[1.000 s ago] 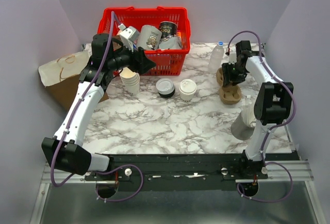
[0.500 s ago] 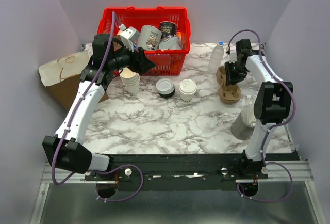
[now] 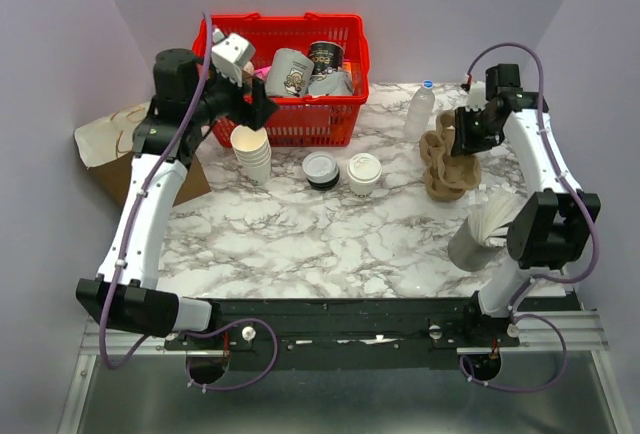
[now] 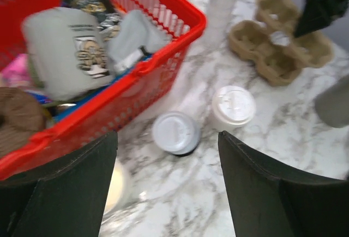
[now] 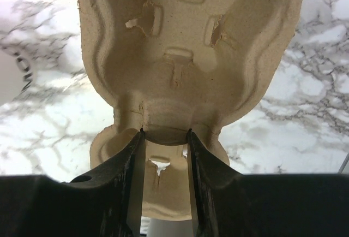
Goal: Pack the takeout coffee
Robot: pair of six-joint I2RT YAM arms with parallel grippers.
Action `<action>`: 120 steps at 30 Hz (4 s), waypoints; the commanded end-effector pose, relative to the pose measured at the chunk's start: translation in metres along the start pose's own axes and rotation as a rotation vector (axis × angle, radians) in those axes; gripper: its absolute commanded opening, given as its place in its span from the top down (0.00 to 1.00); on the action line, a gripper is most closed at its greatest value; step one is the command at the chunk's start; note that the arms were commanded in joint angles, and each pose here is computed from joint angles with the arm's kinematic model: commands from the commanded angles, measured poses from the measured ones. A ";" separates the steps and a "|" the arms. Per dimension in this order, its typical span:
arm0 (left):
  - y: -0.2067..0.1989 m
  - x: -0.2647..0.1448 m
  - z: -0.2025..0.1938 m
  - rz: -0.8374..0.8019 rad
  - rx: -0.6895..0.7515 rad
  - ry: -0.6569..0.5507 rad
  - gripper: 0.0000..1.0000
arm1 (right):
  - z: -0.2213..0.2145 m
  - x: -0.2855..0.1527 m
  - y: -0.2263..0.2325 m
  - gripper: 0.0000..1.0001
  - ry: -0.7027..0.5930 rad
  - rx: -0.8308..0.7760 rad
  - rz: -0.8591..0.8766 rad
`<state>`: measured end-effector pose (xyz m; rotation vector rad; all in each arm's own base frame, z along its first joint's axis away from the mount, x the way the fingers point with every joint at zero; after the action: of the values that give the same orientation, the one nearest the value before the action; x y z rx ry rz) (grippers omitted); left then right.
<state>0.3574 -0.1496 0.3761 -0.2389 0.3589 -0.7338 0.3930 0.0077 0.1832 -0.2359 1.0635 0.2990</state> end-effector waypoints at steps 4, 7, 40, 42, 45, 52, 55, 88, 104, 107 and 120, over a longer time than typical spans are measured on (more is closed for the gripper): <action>0.080 -0.128 0.054 0.631 0.231 0.027 0.15 | 0.001 -0.057 0.044 0.99 -0.174 -0.049 0.193; 0.113 -0.170 0.056 0.793 0.231 0.103 0.16 | 0.006 -0.074 0.063 0.99 -0.247 -0.064 0.285; 0.293 -0.227 -0.015 0.850 0.313 0.806 0.27 | 0.000 -0.087 0.107 0.99 -0.333 -0.008 0.544; 0.300 -0.224 -0.022 0.841 0.305 0.831 0.30 | 0.002 -0.088 0.106 0.99 -0.337 -0.008 0.545; 0.305 -0.218 -0.027 0.825 0.298 0.847 0.33 | 0.002 -0.088 0.107 0.99 -0.337 -0.007 0.546; 0.307 -0.213 -0.035 0.802 0.283 0.872 0.51 | -0.002 -0.087 0.109 0.99 -0.336 -0.003 0.554; 0.301 -0.211 -0.041 0.781 0.264 0.892 0.63 | -0.003 -0.089 0.109 0.99 -0.341 -0.021 0.552; 0.042 -0.195 -0.139 0.405 -0.020 0.698 1.00 | 0.079 -0.271 0.324 0.99 -1.164 -1.210 0.746; 0.027 -0.208 -0.134 0.493 0.033 0.673 1.00 | 0.062 -0.291 0.406 0.99 -1.293 -1.259 0.921; 0.036 -0.225 -0.121 0.607 0.114 0.681 1.00 | 0.077 -0.301 0.409 0.99 -1.313 -1.205 0.877; 0.004 -0.227 -0.120 0.488 0.168 0.569 1.00 | 0.054 -0.324 0.412 0.99 -1.376 -1.336 0.891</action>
<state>0.1883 0.0189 0.3361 0.3290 0.7286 -0.2277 0.1643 0.3740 0.4697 -0.5462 -0.5166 1.6756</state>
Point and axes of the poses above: each gripper's point midway between its finger pads, its own x axis out along the fingers, its own y axis along the line the jaws close on, z = x × y, the point moved 2 cm from there along -x, back along the fingers, and after that the axes turned 14 degrees about -x, right-handed, at the moved point
